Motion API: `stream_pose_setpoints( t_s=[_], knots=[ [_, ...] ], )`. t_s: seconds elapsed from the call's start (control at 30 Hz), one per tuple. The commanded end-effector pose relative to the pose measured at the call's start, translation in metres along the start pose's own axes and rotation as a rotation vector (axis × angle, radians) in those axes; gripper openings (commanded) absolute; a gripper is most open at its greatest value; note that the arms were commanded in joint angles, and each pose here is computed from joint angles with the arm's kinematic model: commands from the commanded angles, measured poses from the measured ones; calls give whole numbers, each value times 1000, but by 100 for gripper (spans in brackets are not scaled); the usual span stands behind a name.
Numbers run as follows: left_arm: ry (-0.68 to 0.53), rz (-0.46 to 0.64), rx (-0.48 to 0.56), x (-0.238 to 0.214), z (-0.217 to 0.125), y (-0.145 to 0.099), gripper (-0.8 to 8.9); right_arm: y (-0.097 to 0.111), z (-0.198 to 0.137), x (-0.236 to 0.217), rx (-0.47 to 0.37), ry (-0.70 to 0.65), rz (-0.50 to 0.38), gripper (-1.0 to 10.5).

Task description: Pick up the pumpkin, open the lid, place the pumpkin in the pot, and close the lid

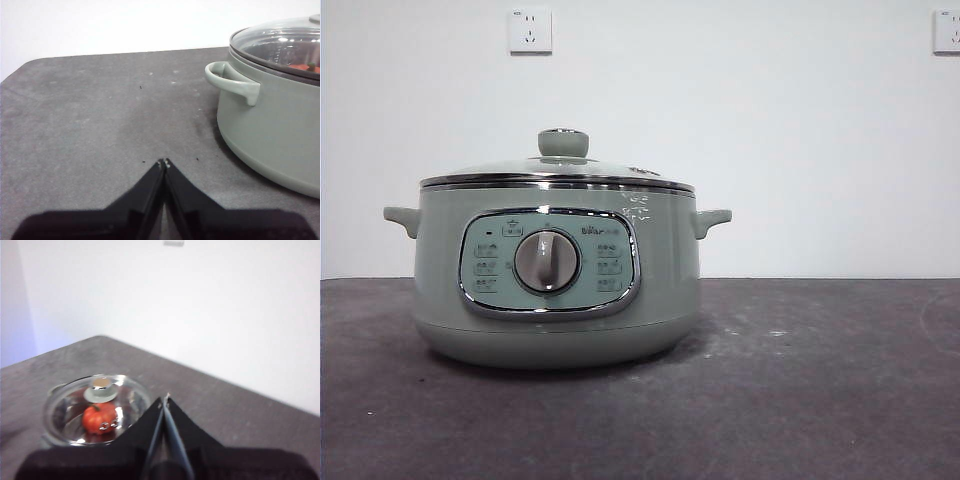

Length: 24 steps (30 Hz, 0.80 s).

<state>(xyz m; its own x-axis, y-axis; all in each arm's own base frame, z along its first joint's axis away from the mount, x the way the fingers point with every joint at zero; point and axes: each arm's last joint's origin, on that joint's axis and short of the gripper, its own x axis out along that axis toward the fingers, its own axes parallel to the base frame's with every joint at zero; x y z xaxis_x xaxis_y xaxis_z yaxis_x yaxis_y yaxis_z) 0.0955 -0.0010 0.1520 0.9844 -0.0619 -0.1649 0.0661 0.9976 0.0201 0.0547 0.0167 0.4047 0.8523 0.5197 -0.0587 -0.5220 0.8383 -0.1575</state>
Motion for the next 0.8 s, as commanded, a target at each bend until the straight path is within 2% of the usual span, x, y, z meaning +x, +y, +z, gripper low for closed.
stream_pose_setpoints(
  t_s=[0.03,0.2,0.37,0.5,0.6,0.8],
  knots=[
    [14,-3,-8,1,-5,0,-2,0,-41,14,19,-4,-19,1],
    [14,-3,-8,1,-5,0,-2,0,-98,24,108,2,-200,1],
    [14,-3,-8,1,-5,0,-2,3,-144,29,144,-18,-287,1],
    [14,-2,-8,1,-5,0,-2,4,-176,33,203,-30,-392,1],
    [14,-3,-8,1,-5,0,-2,4,-197,37,233,-51,-427,1],
    [14,-3,-8,1,-5,0,-2,7,-226,42,245,-16,-422,1]
  ],
)
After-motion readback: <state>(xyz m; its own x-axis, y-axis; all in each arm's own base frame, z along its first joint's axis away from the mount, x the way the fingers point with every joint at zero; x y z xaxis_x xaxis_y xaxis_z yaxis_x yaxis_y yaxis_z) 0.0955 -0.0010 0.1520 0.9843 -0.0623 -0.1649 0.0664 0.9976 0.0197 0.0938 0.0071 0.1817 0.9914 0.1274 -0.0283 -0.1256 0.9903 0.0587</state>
